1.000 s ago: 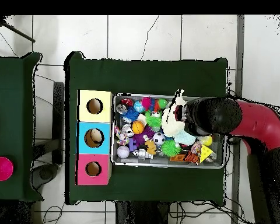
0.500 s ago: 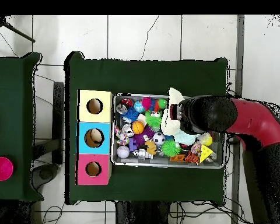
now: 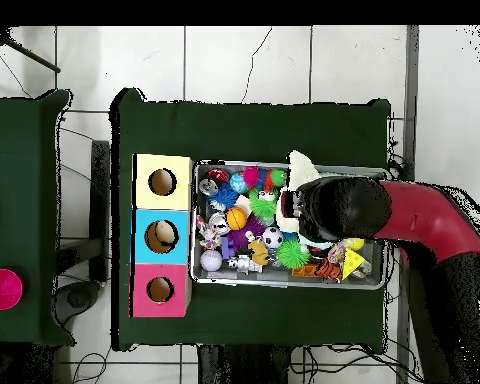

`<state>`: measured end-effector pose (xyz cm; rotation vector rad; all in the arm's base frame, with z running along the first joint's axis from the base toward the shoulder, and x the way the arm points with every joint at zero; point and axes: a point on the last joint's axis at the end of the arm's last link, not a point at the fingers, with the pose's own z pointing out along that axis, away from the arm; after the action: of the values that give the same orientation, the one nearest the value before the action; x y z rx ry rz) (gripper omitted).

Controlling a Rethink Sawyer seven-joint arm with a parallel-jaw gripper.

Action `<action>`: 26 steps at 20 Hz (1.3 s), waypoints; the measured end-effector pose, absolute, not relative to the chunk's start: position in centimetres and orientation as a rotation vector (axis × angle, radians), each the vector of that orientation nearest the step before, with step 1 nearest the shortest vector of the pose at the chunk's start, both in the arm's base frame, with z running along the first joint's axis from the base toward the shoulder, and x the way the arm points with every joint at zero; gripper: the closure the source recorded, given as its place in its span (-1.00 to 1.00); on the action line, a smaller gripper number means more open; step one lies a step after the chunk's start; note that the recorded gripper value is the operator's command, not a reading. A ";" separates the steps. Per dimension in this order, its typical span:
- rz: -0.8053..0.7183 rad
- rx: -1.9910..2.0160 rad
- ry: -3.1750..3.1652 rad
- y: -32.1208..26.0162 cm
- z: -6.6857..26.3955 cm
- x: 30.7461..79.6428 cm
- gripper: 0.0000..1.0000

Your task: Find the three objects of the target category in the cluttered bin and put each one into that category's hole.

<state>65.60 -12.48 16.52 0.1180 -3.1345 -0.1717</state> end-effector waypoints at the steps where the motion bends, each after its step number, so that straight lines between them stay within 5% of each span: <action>1: -0.172 0.127 -3.131 -12.1 16.4 65.2 1.00; 26: -0.222 0.217 -3.139 -5.9 8.5 55.2 1.00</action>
<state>55.16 -5.89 8.52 0.2173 -3.1393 -0.2219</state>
